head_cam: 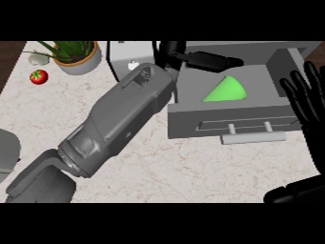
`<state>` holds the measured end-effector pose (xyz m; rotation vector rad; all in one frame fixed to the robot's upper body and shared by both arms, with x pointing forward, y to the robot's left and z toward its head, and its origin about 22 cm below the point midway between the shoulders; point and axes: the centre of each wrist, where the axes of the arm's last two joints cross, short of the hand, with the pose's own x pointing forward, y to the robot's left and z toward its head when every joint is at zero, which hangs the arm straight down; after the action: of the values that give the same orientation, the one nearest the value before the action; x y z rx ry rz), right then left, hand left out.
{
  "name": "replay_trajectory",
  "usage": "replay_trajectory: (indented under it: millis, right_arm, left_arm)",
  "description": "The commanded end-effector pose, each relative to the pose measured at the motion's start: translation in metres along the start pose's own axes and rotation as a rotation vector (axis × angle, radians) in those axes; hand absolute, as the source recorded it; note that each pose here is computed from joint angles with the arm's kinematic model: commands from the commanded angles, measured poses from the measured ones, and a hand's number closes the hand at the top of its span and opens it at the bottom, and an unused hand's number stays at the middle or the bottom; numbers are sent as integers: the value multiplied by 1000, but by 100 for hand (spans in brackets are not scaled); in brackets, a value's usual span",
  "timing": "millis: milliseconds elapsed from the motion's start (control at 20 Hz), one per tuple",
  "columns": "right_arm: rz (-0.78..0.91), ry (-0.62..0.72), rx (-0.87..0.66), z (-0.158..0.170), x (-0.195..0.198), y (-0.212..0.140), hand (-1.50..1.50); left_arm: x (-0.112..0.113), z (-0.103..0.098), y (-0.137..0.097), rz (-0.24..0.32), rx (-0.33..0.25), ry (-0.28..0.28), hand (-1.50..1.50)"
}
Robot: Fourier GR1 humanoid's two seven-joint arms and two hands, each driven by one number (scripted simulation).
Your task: Pick up the cup, place it into the drawer and close the drawer
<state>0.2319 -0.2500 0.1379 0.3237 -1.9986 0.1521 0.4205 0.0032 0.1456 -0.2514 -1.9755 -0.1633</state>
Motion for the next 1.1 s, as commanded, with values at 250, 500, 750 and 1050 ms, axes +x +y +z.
replay_trajectory:
  millis: [250,500,750,1050]
  right_arm:
    - [133,27,123,12,27,-19,150]
    - [277,72,154,17,23,-8,150]
    - [389,139,217,20,20,-20,150]
    - [432,213,188,27,5,-10,150]
  left_arm:
    - [23,-9,41,134,94,-14,-150]
    - [5,25,73,153,172,14,-150]
    - [-1,69,107,155,170,55,-150]
    - [11,119,159,188,214,70,-150]
